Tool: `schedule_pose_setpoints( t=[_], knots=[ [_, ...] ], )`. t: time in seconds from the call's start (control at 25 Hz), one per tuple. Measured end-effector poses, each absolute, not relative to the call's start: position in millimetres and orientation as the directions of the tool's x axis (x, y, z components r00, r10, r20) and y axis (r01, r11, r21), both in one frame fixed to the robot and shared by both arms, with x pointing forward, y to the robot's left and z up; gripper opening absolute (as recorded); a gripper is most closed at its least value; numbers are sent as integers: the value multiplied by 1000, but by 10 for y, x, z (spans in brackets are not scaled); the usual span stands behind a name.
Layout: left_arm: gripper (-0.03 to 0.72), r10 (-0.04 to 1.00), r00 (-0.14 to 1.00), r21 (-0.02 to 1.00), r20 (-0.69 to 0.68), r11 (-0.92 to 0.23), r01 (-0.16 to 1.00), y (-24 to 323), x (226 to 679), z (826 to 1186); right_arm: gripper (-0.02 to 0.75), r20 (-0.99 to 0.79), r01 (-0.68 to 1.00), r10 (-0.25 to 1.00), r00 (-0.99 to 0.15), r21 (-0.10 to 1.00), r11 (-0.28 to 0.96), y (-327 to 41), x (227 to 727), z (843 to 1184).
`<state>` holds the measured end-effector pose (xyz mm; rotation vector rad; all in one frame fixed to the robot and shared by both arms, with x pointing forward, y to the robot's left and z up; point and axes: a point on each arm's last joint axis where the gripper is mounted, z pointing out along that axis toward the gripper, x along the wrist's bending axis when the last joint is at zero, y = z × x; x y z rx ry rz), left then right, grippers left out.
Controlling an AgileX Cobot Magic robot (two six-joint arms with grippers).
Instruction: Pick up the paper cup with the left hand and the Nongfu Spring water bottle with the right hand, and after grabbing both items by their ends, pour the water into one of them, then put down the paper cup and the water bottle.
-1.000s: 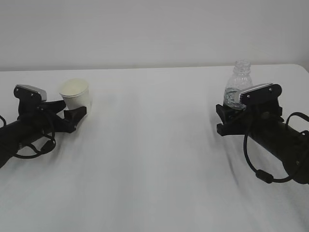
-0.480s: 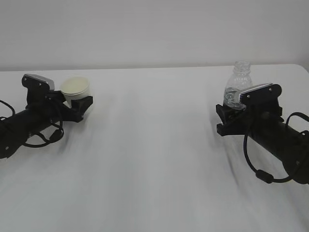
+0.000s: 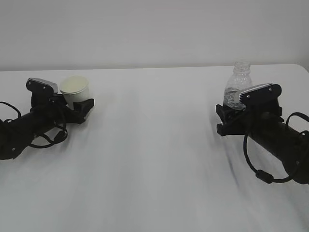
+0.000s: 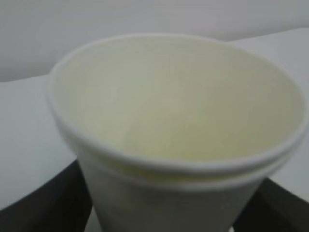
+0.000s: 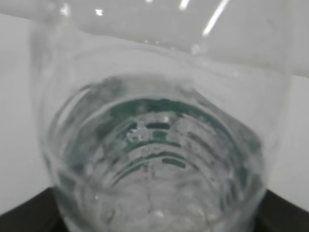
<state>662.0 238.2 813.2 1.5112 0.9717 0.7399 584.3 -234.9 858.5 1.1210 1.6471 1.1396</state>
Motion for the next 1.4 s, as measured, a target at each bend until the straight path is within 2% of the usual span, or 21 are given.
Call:
schedule_pose_setpoints(
  t=[0.12,0.32,0.48,0.84,0.92,1.4],
  knots=[
    [580,885,461,987,-65,-12,162,2381,6621,8140,474,-135,211,954,-268,958,194,-2348,5842,8585],
    [518,883,465,990,-67,2,139,2377,6622,8163,474,-135,211,954,-268,958,194,-2348,5842,8585],
    [496,883,465,990,-67,3,138,2377,6622,8164,474,-135,211,954,-268,958,194,-2348,5842,8585],
    [486,857,513,990,-50,-23,136,2335,6598,8157,474,-135,212,954,-268,958,195,-2348,5842,8584],
    [501,847,530,990,-51,-25,135,2320,6590,8179,474,-135,212,954,-268,958,195,-2348,5842,8584],
    [473,792,608,987,-57,-47,154,2256,6380,8347,474,-134,213,954,-268,957,195,-2348,5840,8582]
  ],
)
